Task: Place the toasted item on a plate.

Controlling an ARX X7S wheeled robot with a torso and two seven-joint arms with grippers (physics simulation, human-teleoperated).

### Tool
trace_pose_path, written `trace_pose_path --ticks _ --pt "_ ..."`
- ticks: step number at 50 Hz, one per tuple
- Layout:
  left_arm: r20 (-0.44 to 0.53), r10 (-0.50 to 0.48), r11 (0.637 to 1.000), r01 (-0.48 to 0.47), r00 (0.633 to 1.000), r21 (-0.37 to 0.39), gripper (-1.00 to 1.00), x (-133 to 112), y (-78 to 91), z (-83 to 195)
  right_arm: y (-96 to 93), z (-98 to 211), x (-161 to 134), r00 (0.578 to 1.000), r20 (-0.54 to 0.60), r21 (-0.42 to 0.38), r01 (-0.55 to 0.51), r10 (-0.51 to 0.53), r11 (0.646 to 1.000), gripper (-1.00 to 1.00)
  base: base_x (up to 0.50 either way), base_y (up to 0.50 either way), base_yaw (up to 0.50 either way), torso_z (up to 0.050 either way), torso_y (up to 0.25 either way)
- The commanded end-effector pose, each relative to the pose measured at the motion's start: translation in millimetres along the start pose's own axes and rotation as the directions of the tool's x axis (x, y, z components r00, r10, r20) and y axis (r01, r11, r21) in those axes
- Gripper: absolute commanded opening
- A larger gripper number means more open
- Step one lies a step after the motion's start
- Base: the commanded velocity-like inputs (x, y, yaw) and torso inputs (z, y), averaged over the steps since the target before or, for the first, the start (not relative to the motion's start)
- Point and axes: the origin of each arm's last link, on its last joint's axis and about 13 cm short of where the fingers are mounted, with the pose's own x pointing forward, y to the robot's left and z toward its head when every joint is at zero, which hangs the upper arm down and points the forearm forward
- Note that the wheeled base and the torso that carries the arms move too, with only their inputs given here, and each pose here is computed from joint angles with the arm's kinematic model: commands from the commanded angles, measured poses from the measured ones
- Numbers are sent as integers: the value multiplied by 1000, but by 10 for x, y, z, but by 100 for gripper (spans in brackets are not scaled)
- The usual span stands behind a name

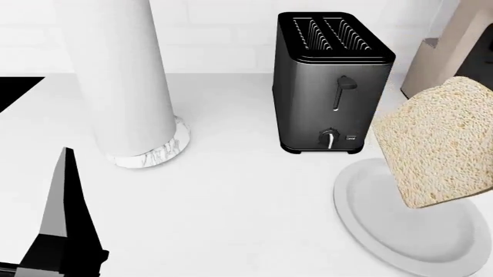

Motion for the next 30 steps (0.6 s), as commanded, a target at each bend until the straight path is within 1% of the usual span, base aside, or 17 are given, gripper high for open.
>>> trace_pose_path --ticks 1,16,24,30 --pt "-3 0 1000 0 1000 0 100 -10 -2 -3 -195 -165 -74 999 -13 150 38 -36 988 -100 0 0 0 0 0" --pt "-7 -1 1000 1 1000 -1 100 -14 -3 -4 -367 -342 -107 998 -23 233 65 -62 970 -100 0 0 0 0 0" --pt "-8 -3 1000 3 1000 -2 100 -13 -3 -4 -434 -420 -106 996 -40 250 85 -77 965 -100 0 0 0 0 0" --pt "-9 -4 1000 4 1000 2 100 -18 -3 -7 -457 -480 -104 997 -50 282 71 -59 957 -100 0 0 0 0 0"
